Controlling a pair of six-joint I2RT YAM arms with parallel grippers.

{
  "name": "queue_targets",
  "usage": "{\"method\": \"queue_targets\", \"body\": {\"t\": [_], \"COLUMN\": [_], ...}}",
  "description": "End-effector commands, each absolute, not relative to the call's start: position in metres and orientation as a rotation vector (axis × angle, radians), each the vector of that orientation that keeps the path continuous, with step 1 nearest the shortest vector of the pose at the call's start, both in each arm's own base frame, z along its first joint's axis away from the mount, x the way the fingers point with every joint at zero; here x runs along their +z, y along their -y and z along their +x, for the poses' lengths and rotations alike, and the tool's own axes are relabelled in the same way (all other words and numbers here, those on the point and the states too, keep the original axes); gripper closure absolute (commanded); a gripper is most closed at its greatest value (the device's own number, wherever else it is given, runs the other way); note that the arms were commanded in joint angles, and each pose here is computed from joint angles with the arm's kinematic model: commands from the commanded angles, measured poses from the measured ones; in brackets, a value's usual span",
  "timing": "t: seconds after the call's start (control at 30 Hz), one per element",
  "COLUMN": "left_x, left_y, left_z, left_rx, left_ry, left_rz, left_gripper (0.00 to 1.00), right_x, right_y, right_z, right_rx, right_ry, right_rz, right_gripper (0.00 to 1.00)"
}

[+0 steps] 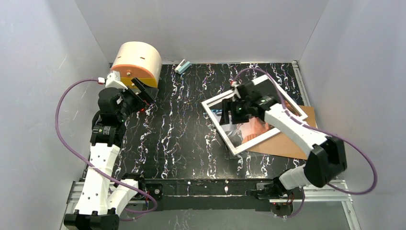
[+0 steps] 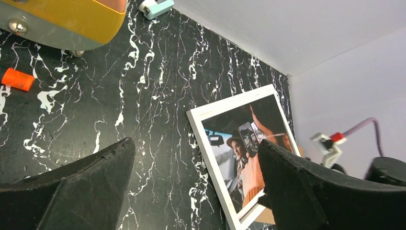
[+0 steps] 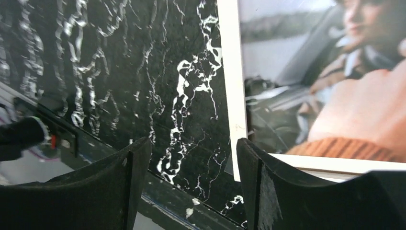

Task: Put the photo into the frame
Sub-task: Pick up the photo frame from the center of the board.

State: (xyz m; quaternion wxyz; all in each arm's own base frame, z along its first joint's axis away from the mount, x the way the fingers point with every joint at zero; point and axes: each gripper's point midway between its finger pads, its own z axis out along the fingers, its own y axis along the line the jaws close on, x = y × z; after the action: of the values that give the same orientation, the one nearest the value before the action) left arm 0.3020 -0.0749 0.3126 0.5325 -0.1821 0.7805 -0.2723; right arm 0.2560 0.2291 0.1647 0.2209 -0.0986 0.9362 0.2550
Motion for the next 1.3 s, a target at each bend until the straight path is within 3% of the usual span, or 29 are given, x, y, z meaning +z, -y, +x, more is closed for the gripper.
{"method": "queue_targets", "body": {"t": [0.0, 0.17, 0.4, 0.67, 0.93, 1.1, 1.27], "left_x": [0.311, 0.306, 0.299, 0.288, 0.268, 0.241, 0.225], "left_y": [0.079, 0.078, 0.078, 0.082, 0.104, 0.124, 0.156], "left_z": [0.300, 0.306, 0.307, 0.305, 0.315, 0.316, 0.315], "left_rx": [-0.671, -0.656, -0.644, -0.674, -0.832, -0.958, -1.144], "left_ry": [-1.858, -1.882, -1.903, -1.930, -2.007, -2.111, -2.112], "left_rz": [-0.419, -0.422, -0.431, -0.456, -0.489, -0.510, -0.487], "left_gripper": [0.02, 0.02, 0.02, 0.02, 0.02, 0.02, 0.01], "right_x": [0.132, 0.095, 0.057, 0.041, 0.028, 0.043, 0.090], "right_y": [-0.243, -0.245, -0.247, -0.253, -0.250, -0.253, -0.264], "right_z": [0.253, 0.259, 0.259, 0.256, 0.253, 0.264, 0.272], "right_rx": [0.505, 0.224, 0.076, 0.095, 0.088, 0.086, 0.168], "right_ry": [-2.638, -2.706, -2.752, -2.721, -2.705, -2.641, -2.520], "right_rz": [-0.420, -0.499, -0.608, -0.680, -0.745, -0.709, -0.673], "right_gripper": [0.28, 0.32, 0.30, 0.47, 0.46, 0.74, 0.82]}}
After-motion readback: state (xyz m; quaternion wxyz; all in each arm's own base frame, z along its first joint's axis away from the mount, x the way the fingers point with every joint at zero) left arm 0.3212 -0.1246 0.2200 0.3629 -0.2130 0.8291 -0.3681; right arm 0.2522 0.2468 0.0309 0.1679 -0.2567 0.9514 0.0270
